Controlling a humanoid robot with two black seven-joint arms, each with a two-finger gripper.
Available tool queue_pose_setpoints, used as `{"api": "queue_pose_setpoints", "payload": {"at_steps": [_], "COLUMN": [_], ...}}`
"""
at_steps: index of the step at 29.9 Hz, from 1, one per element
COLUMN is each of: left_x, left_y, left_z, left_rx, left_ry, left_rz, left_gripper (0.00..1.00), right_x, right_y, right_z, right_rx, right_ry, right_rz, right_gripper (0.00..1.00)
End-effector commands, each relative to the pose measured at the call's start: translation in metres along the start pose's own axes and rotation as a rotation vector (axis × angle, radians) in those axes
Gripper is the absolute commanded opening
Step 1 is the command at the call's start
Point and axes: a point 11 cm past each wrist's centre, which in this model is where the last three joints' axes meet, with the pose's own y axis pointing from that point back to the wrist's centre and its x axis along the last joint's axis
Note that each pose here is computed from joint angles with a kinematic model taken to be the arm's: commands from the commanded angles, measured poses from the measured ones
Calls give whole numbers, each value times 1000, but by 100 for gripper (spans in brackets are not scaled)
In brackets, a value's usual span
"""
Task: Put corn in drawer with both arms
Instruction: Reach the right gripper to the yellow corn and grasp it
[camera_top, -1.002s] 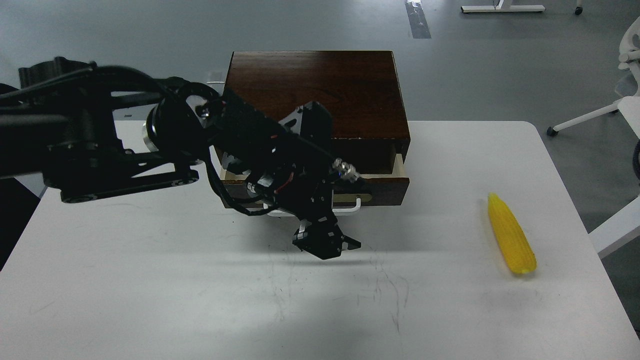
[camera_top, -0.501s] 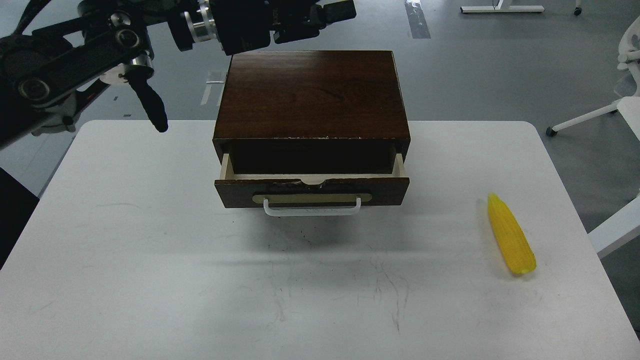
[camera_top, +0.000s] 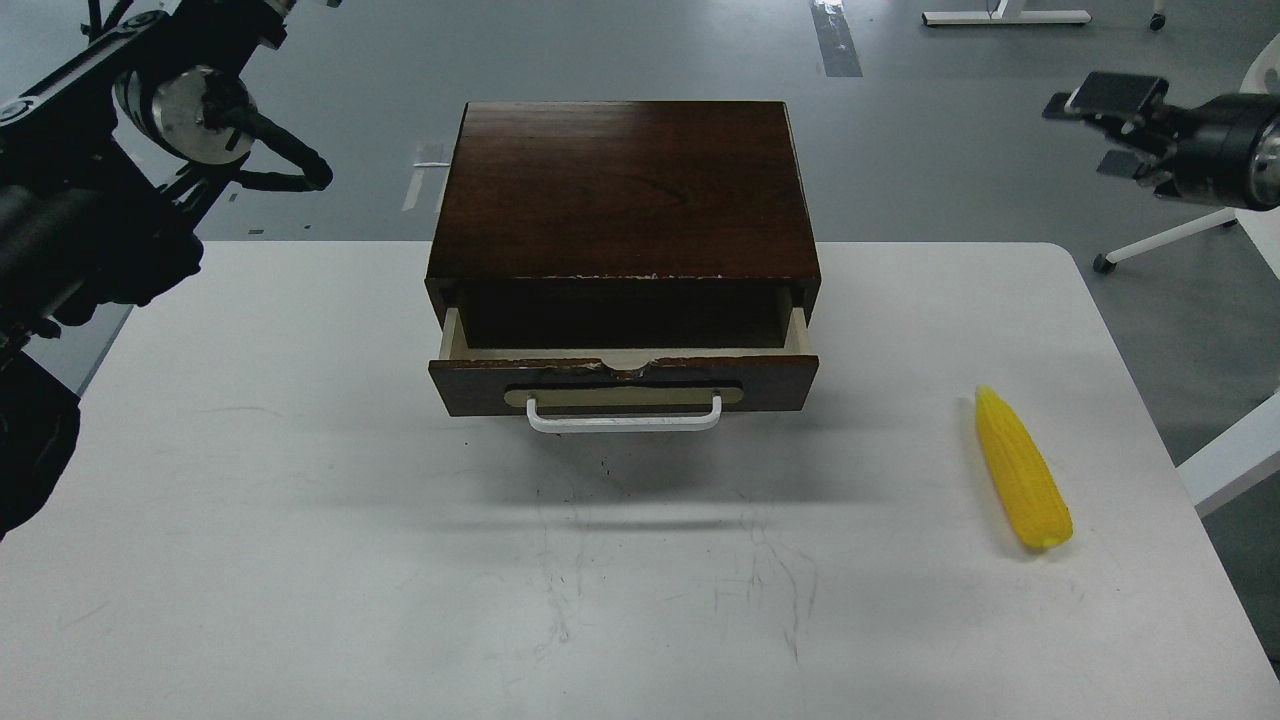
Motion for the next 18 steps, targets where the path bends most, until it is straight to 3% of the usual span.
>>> {"api": "queue_pose_setpoints", "payload": {"at_steps": [1, 10, 18], "left_x": [13, 19, 20], "left_y": [11, 13, 14], "left_z": [1, 10, 11], "left_rx": [-20, -39, -42], "left_ry": [22, 16, 18], "left_rz": [42, 57, 59], "left_gripper": [98, 98, 98], "right_x": [-51, -120, -158], "right_y": [2, 22, 7], "right_z": [8, 52, 63], "right_rx": [-42, -240, -251], "right_ry": [167, 239, 216], "right_rz": [-158, -317, -404], "right_gripper": [100, 97, 91]}}
